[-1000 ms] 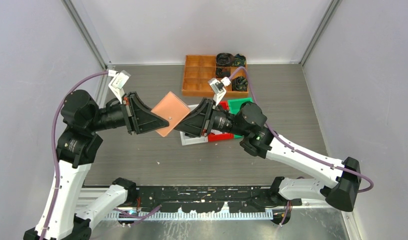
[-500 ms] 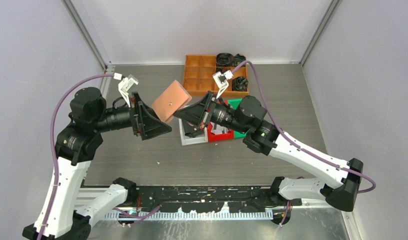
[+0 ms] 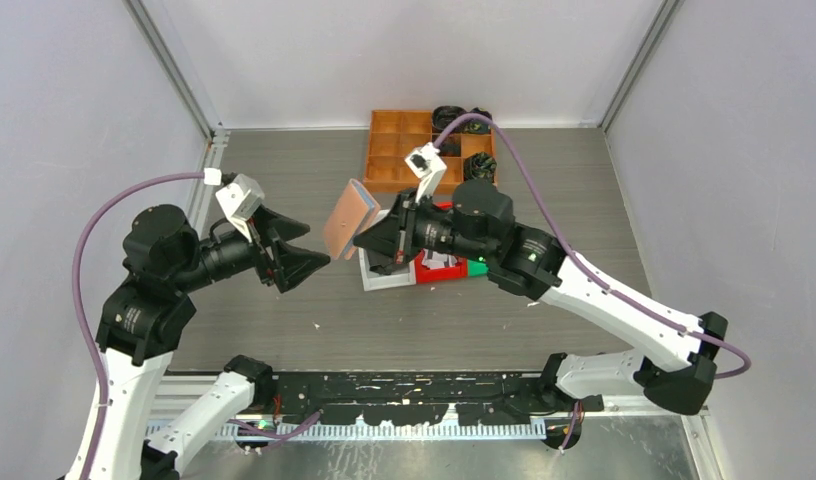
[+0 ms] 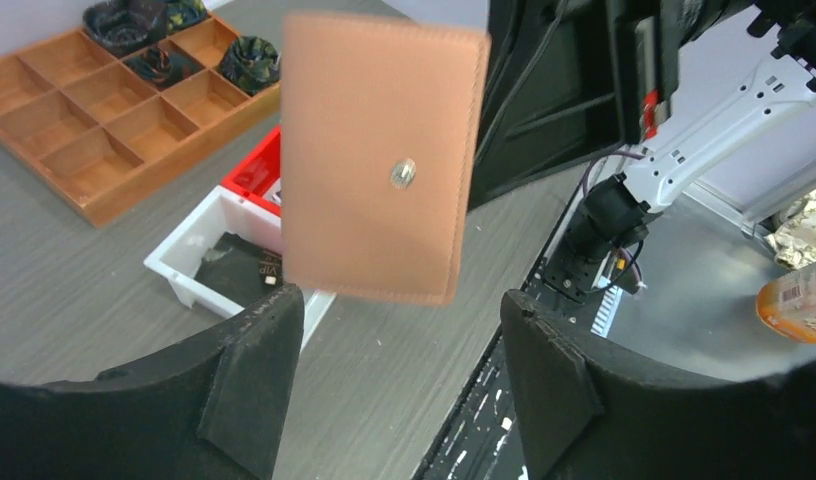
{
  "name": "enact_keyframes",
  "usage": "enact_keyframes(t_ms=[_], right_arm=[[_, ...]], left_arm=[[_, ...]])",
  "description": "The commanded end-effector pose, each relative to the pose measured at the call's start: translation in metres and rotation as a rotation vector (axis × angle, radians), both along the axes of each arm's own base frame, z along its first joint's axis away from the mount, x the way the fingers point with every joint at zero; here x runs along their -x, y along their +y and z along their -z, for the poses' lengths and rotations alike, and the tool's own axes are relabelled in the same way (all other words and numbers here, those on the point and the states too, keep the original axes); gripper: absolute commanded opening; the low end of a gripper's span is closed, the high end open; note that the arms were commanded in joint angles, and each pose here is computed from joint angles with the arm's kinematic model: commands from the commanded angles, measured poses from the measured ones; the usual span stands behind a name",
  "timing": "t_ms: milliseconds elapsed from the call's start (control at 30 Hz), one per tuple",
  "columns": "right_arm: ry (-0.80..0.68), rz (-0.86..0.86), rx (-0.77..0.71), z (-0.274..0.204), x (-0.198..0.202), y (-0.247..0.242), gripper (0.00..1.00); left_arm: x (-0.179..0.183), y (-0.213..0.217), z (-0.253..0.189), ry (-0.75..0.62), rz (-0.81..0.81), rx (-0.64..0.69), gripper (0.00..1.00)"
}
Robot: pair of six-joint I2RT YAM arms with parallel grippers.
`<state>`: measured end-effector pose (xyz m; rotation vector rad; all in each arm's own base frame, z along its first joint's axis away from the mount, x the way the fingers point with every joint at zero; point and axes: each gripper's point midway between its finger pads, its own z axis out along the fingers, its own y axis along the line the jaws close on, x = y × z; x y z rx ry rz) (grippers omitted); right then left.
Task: Take the credit cards out of the card holder
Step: Open the card holder.
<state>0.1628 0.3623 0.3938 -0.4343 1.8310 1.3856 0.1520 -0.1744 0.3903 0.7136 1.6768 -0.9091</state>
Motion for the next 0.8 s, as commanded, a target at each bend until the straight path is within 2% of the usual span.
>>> enact_keyframes(t_ms=[0,200,300,533,667,767], right_arm=[[-0.069,-0.023,-0.001,-0.021,0.005,0.017,0.01],[-0.116,-0.022,0.037,-0.025,0.013,0.037,0.01],[-0.132,-0.023,0.032,-0.029,0.016,0.037,0.01],[-0.142,-0.034,0.016,-0.031,0.019,0.034,0.01],[-0.136,-0.042,0.014,-0.031,0.022,0.034,0.01],[-0.136,-0.052,0.0,-0.033,0.025,0.036,0.01]], left_arm=[[-0.008,-0.006,-0.014,-0.11,0.024,0.038,0.73],[-0.013,-0.002,0.005,-0.138,0.024,-0.046,0.74],[-0.012,0.006,0.009,-0.176,0.002,-0.089,0.71],[-0.008,0.02,0.0,-0.288,-0.069,-0.105,0.49],[-0.005,0.021,-0.005,-0.302,-0.07,-0.097,0.42],[-0.01,0.022,-0.006,-0.29,-0.099,-0.082,0.4]])
